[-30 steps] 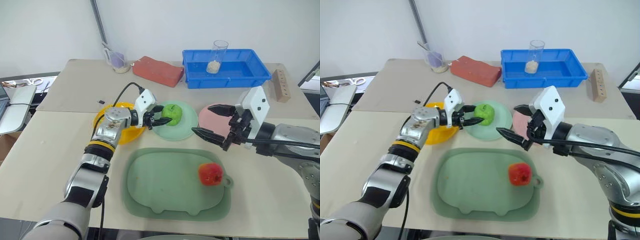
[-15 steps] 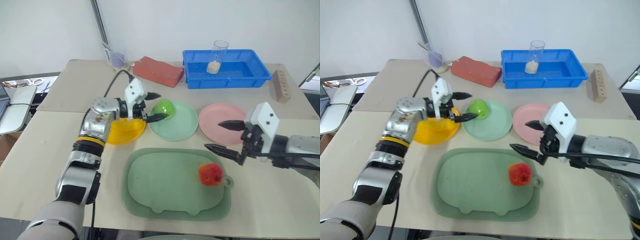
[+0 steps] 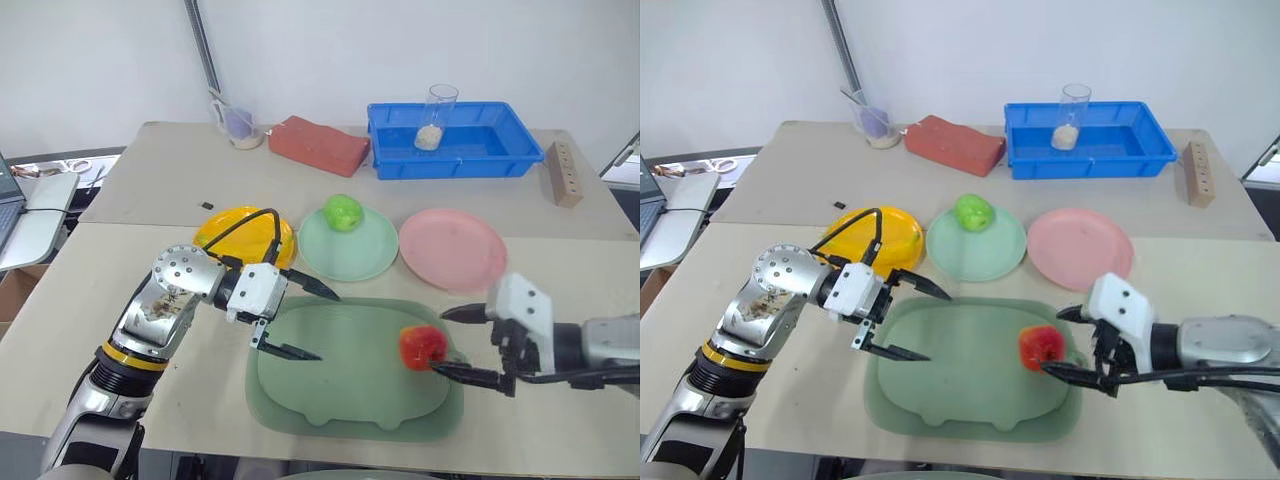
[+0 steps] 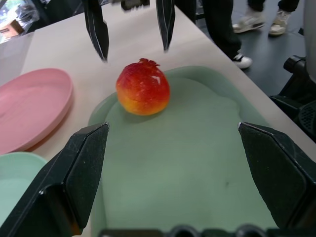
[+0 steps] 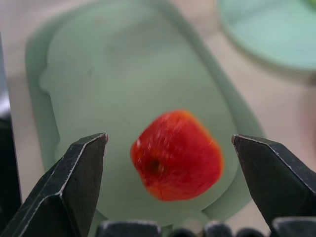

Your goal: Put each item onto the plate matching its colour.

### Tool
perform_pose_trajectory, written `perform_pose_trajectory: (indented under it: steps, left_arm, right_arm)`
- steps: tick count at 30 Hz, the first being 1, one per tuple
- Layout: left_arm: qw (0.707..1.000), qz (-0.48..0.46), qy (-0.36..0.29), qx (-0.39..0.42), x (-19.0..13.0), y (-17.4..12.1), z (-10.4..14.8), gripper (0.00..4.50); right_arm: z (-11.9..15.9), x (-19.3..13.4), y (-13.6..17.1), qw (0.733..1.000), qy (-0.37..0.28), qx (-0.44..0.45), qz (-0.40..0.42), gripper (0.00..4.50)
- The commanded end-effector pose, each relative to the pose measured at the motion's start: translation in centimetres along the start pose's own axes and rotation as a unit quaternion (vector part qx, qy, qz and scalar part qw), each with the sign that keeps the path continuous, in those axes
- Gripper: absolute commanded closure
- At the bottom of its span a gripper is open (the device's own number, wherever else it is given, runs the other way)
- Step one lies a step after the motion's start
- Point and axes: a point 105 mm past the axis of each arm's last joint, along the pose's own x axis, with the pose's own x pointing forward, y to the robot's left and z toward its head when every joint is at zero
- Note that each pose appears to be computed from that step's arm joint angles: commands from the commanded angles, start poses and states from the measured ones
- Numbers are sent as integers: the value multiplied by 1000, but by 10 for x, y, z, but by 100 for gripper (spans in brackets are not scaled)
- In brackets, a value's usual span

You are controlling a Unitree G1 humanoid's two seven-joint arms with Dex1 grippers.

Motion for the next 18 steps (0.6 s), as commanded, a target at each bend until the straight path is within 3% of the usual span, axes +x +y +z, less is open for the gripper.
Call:
perform_pose_trajectory:
  steps: [1, 10, 15, 18]
  left_arm:
    - [1000, 0, -11, 22, 0, -1, 10, 4]
    - [1000, 8, -9, 21, 0, 1, 13, 4]
    - [1000, 14, -8, 23, 1, 2, 14, 0]
    - [1000, 17, -9, 21, 1, 3, 15, 0]
  right_arm:
    - [2, 5, -2, 999, -6, -37, -4, 0]
    - [-17, 19, -10, 998, 19, -60, -4, 0]
    - [-17, 21, -10, 998, 13, -62, 0, 145]
    - [-14, 20, -9, 998, 6, -61, 2, 166]
